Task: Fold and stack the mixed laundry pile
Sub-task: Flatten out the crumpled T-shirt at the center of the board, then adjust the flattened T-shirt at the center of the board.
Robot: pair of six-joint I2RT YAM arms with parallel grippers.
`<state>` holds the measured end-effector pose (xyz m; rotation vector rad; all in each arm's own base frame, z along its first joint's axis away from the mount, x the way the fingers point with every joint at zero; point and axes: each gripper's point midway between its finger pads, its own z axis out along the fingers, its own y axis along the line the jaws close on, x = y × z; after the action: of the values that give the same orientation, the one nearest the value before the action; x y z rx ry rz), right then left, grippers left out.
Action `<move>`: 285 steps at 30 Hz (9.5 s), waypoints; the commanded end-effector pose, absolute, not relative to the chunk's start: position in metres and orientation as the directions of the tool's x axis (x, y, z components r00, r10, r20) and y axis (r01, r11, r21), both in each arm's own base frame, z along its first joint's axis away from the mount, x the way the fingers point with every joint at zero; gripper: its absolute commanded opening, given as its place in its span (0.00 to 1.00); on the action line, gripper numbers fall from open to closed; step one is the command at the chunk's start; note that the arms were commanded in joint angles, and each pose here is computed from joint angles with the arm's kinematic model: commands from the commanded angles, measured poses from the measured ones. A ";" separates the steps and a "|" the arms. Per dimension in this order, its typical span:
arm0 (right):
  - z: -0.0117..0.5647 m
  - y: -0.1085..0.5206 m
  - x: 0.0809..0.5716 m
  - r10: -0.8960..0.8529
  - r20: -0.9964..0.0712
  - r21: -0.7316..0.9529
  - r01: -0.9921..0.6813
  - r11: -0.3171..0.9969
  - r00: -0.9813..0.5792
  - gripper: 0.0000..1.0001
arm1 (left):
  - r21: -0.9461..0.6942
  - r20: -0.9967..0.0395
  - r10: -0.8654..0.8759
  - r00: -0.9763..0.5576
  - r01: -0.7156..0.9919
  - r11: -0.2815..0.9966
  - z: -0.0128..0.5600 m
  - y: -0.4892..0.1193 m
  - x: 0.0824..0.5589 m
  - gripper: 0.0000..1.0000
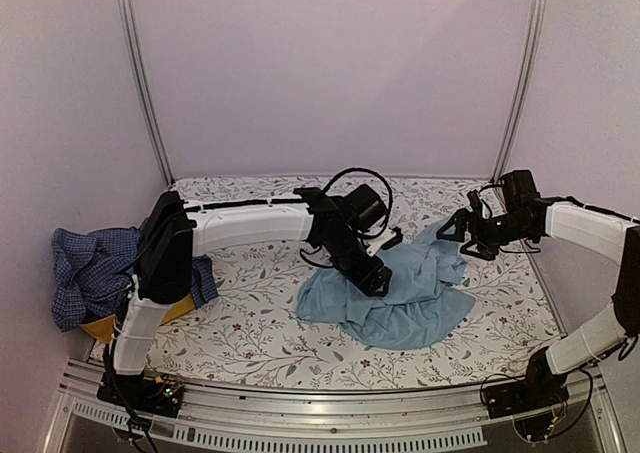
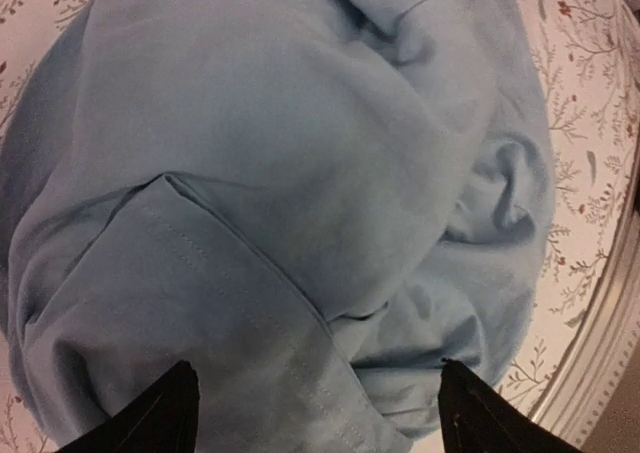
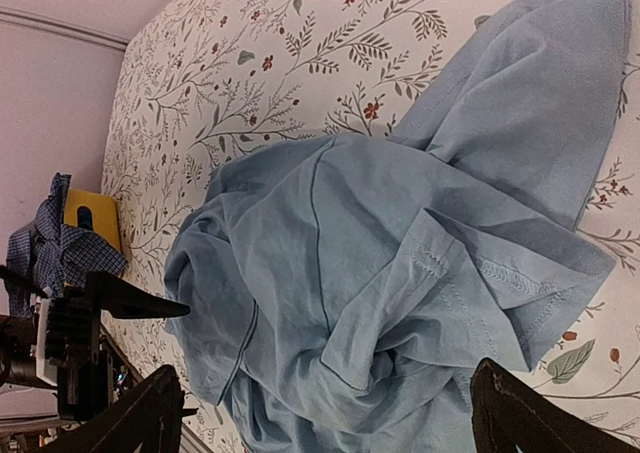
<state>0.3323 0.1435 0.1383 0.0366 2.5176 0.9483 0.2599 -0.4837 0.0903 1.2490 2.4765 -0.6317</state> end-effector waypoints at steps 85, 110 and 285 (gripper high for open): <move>0.079 0.142 0.233 0.278 -0.053 0.654 0.177 0.736 -0.959 0.00 | -0.687 -0.236 0.093 -0.967 0.234 0.688 0.109 -0.334 0.307 1.00; 0.236 0.100 0.375 0.347 -0.419 0.637 0.001 0.771 -0.839 0.00 | -0.667 -0.592 -0.172 -0.787 0.360 0.653 0.302 -0.266 0.438 0.00; 0.080 0.116 0.295 0.304 -0.122 0.589 0.178 0.788 -0.945 0.76 | -0.146 -0.144 0.097 -0.985 0.118 0.982 0.112 -0.218 0.215 0.39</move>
<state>0.3072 0.1167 0.0815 0.3865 2.7418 0.8830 0.1481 -0.2176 0.1027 0.1766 3.1184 -0.2365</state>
